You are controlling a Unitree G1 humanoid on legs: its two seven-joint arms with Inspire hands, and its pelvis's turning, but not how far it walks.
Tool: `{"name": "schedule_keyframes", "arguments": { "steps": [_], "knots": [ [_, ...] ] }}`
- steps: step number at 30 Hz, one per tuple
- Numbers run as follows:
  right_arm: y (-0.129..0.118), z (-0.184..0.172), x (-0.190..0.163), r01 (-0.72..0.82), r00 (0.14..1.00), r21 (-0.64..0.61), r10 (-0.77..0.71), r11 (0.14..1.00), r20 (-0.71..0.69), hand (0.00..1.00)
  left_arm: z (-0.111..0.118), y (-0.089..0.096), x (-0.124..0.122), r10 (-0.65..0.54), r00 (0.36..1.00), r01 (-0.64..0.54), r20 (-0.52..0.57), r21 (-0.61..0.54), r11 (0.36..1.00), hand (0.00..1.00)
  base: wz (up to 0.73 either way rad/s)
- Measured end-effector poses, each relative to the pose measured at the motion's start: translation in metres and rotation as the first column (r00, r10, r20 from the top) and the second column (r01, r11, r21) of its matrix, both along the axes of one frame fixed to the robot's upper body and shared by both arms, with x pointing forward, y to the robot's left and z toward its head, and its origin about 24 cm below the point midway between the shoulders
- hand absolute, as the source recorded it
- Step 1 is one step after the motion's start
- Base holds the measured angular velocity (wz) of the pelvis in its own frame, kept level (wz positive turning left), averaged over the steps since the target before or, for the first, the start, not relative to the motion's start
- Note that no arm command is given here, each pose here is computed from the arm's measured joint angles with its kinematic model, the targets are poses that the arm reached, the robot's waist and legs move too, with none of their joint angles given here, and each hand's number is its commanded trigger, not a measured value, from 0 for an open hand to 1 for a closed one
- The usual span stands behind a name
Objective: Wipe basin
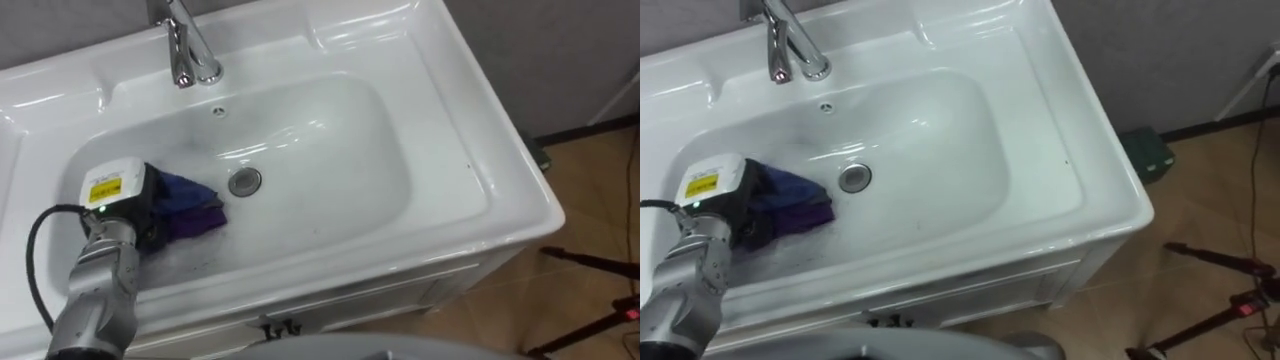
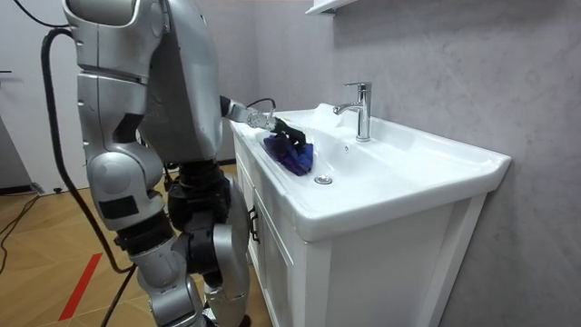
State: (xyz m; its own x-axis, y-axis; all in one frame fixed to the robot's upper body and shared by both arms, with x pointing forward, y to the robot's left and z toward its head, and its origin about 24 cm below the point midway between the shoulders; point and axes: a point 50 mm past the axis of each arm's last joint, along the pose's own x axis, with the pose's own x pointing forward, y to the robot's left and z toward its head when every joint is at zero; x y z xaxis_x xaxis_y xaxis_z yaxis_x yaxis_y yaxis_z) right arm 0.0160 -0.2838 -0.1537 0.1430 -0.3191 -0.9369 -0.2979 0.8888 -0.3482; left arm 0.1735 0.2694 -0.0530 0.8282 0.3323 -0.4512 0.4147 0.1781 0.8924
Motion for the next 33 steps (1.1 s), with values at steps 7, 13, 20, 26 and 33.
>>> {"name": "schedule_keyframes", "arguments": {
  "steps": [7, 13, 20, 26, 33],
  "knots": [
    [0.0, 0.0, -0.001, 0.005, 1.0, -0.005, -0.005, 1.0, -0.015, 0.0, -0.005, 0.0, 0.001, 0.016, 1.0, -0.016, -0.018, -0.008, 1.0, 1.0, -0.03],
    [0.001, -0.001, -0.005, 0.011, 0.999, -0.009, -0.011, 1.0, -0.041, 0.0, -0.007, -0.001, 0.002, 0.075, 0.997, -0.075, -0.011, -0.043, 0.996, 1.0, 0.0],
    [0.006, -0.003, -0.005, 0.024, 0.998, 0.0, -0.024, 1.0, -0.054, 0.0, -0.011, -0.002, 0.005, 0.173, 0.985, -0.169, 0.004, -0.192, 0.967, 1.0, 0.0],
    [0.011, -0.005, -0.006, 0.006, 0.997, 0.008, -0.005, 1.0, -0.075, 0.0, -0.013, -0.01, 0.014, 0.248, 0.969, -0.228, 0.012, -0.352, 0.908, 1.0, 0.04],
    [0.024, -0.009, -0.007, -0.019, 0.995, 0.044, 0.023, 0.999, -0.094, 0.0, -0.014, -0.022, 0.028, 0.261, 0.965, -0.228, 0.007, -0.466, 0.855, 1.0, -0.02]
  ]
}}
